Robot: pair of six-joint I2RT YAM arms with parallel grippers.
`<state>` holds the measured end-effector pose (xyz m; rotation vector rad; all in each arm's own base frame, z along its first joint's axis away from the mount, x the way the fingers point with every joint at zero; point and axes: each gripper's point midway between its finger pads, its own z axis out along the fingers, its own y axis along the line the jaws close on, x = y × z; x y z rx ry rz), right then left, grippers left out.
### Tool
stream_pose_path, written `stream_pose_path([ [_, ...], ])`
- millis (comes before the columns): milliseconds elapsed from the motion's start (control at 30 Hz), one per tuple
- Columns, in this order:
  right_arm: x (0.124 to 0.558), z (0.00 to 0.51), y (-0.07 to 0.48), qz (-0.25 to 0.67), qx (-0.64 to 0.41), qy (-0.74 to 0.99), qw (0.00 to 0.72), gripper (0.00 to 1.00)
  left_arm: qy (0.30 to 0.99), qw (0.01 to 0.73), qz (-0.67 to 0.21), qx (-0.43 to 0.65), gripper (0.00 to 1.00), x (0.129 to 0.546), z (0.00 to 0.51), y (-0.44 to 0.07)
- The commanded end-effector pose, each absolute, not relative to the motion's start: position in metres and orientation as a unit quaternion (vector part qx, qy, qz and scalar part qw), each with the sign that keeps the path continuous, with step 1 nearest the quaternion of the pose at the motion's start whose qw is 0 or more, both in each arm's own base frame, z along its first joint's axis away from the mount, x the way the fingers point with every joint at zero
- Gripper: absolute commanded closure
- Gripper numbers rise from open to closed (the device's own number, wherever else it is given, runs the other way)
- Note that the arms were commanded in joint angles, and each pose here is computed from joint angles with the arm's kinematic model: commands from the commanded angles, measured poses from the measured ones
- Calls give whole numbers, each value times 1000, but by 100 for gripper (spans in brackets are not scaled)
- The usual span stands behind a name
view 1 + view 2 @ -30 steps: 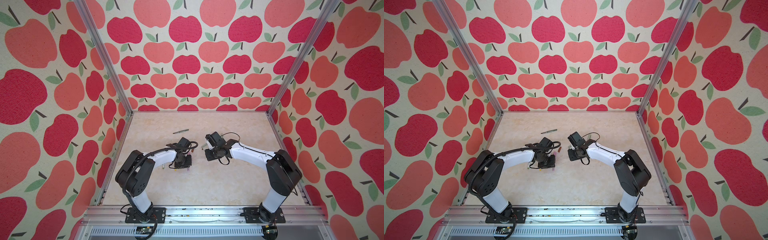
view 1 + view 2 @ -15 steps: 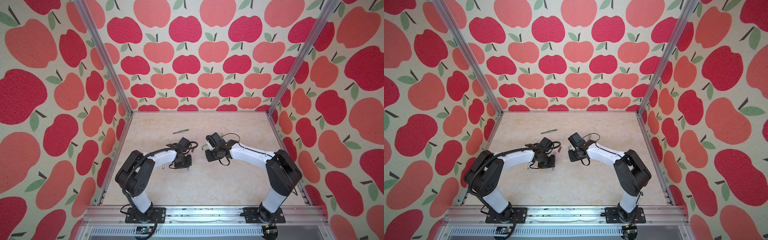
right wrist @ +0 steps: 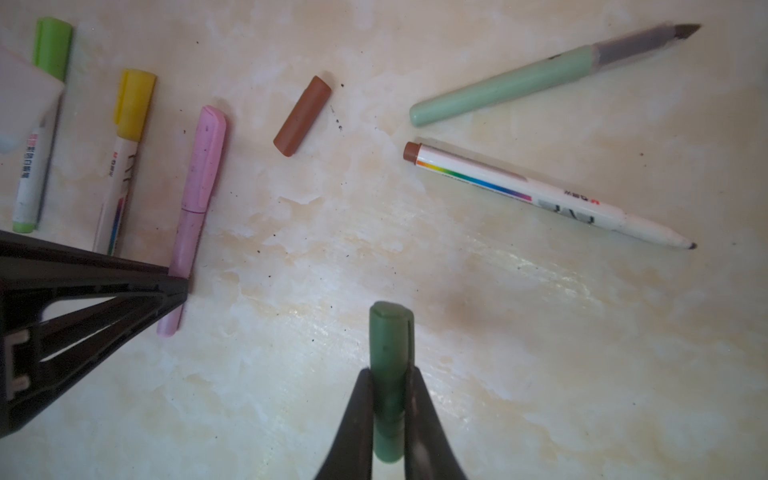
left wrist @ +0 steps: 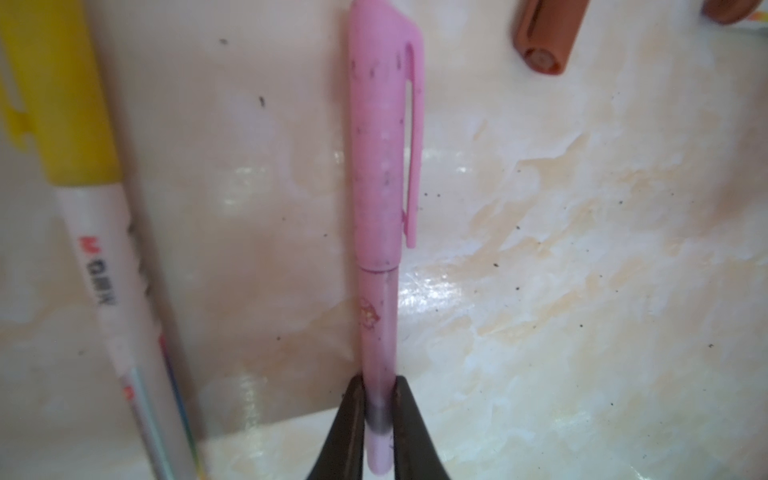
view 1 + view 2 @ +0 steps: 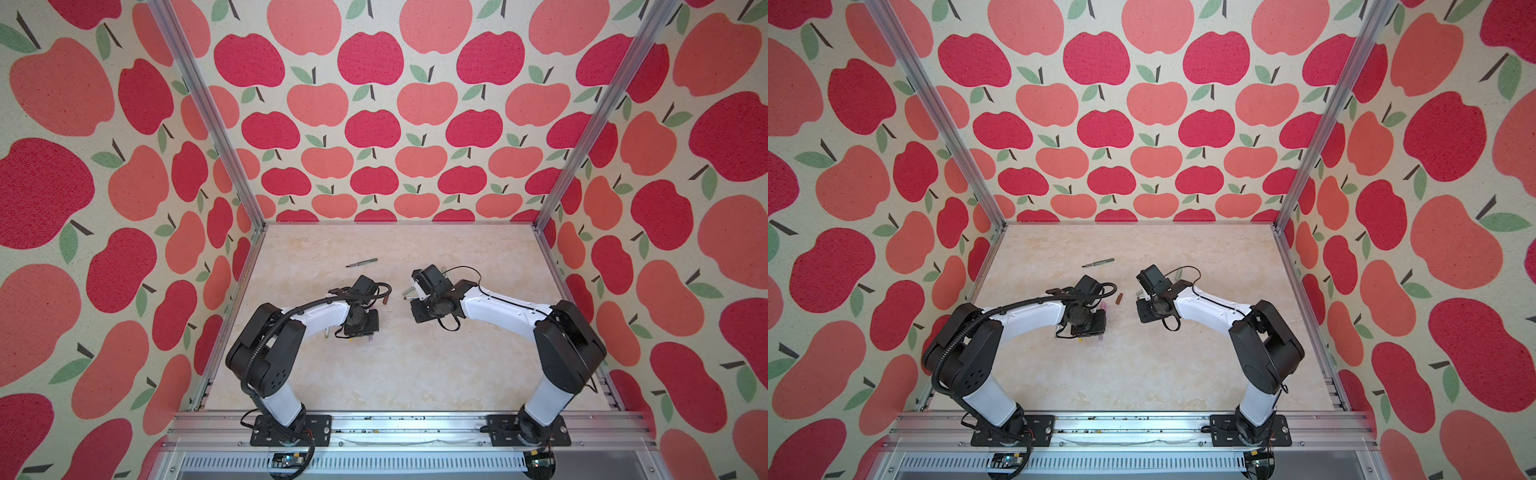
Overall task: Insert the pens into the pen caps
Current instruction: 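Release the pink pen and raise the left gripper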
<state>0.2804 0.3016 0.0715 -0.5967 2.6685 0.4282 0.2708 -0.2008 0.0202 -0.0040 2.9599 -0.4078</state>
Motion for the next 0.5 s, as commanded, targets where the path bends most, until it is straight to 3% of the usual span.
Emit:
stream_pose_path([
  [0,280,79,299,163,-201,947,190,89,994,59,-94,-12,84,260,10,-179],
  [467,277,71,303,170,-206,948,174,89,992,87,-90,-4,64,266,32,-176],
])
